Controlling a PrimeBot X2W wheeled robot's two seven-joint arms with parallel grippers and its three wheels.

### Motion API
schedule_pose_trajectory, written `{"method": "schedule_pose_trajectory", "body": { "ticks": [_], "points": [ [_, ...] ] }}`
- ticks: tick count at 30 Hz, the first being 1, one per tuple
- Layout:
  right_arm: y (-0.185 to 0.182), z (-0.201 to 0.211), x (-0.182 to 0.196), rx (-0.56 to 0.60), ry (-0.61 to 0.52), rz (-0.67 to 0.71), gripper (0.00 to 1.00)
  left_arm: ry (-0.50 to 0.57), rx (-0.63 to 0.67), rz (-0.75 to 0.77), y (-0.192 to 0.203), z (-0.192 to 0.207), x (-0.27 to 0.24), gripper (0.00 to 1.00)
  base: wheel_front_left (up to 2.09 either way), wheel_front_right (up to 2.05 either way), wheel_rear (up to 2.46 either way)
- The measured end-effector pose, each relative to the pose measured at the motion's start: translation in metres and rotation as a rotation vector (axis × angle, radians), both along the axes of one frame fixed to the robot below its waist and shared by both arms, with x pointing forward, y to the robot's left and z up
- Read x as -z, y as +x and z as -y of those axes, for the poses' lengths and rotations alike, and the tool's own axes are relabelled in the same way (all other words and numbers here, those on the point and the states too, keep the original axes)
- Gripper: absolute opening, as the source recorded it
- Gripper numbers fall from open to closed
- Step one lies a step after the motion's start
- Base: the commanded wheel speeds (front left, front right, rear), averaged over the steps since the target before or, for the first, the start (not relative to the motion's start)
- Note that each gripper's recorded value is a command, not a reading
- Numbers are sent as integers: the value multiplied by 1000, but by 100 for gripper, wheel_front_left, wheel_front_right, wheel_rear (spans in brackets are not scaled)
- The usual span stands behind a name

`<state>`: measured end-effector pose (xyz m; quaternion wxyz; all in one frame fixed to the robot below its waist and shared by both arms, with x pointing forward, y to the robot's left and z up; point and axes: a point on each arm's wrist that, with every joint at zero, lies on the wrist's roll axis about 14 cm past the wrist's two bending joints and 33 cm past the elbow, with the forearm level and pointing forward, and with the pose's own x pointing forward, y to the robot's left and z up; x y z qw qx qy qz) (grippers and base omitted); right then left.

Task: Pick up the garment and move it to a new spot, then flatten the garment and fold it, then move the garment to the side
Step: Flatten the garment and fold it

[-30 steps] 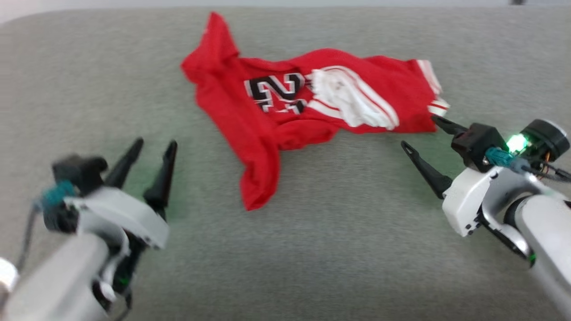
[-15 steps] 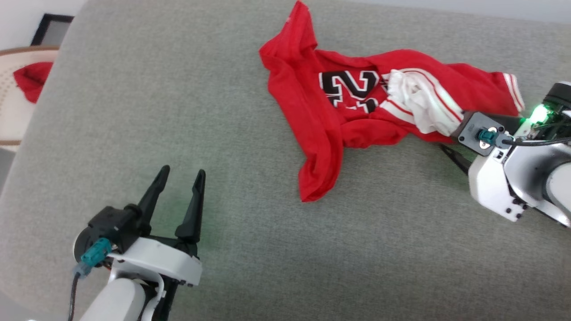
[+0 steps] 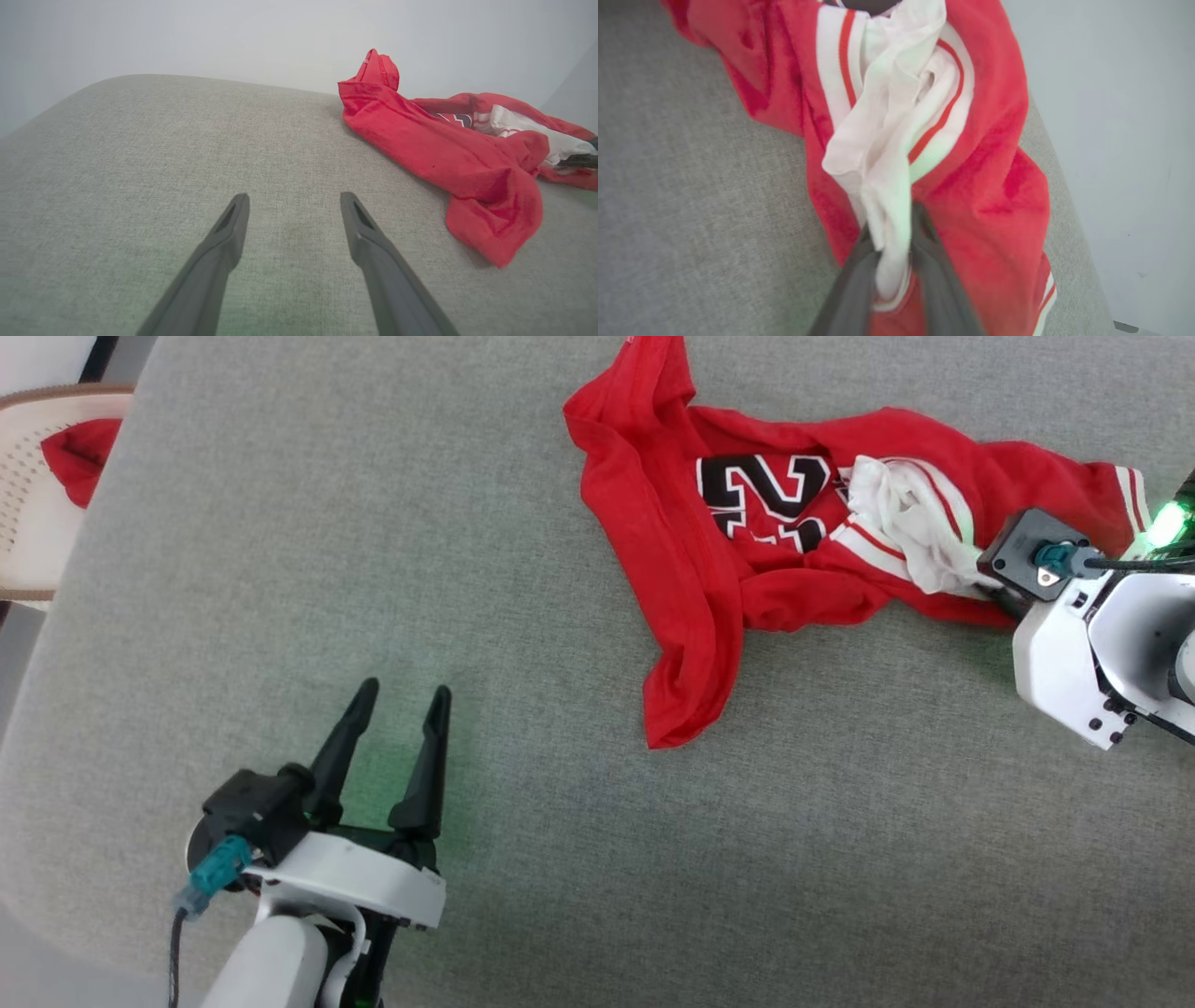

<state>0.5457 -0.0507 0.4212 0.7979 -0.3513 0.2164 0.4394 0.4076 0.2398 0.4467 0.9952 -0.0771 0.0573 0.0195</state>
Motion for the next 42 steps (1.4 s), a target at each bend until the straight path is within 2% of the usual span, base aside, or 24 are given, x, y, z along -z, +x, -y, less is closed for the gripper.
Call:
{"method": "schedule_pose_trajectory", "body": {
  "ticks": [3,9,12,18,20,26,31,35,39,42],
  "points": [
    [0,1,-5,26,38,-22,0,-8,-4,3,-1,0,1,100,0,0,0],
    [6,-11,-42,96,238,-47,0,-22,-1,10,-2,4,1,100,0,0,0],
    [17,-13,-71,144,377,-32,0,-41,10,16,0,11,2,100,0,0,0],
    [32,-26,-127,236,750,-69,0,-43,15,9,-1,12,5,100,0,0,0],
    [42,-18,-137,276,796,-47,0,-45,14,8,-1,12,6,100,0,0,0],
    [76,27,-101,502,739,-32,0,-66,25,-4,1,19,11,100,0,0,0],
    [97,46,-62,683,760,-75,0,-78,34,-9,6,22,13,100,0,0,0],
    [107,31,-44,719,752,-90,0,-83,41,-21,9,23,18,100,0,0,0],
    [107,21,-11,683,576,-80,0,-86,54,-22,17,25,19,100,0,0,0],
    [110,15,0,672,524,-73,0,-80,52,-19,20,23,18,100,0,0,0]
  ]
}}
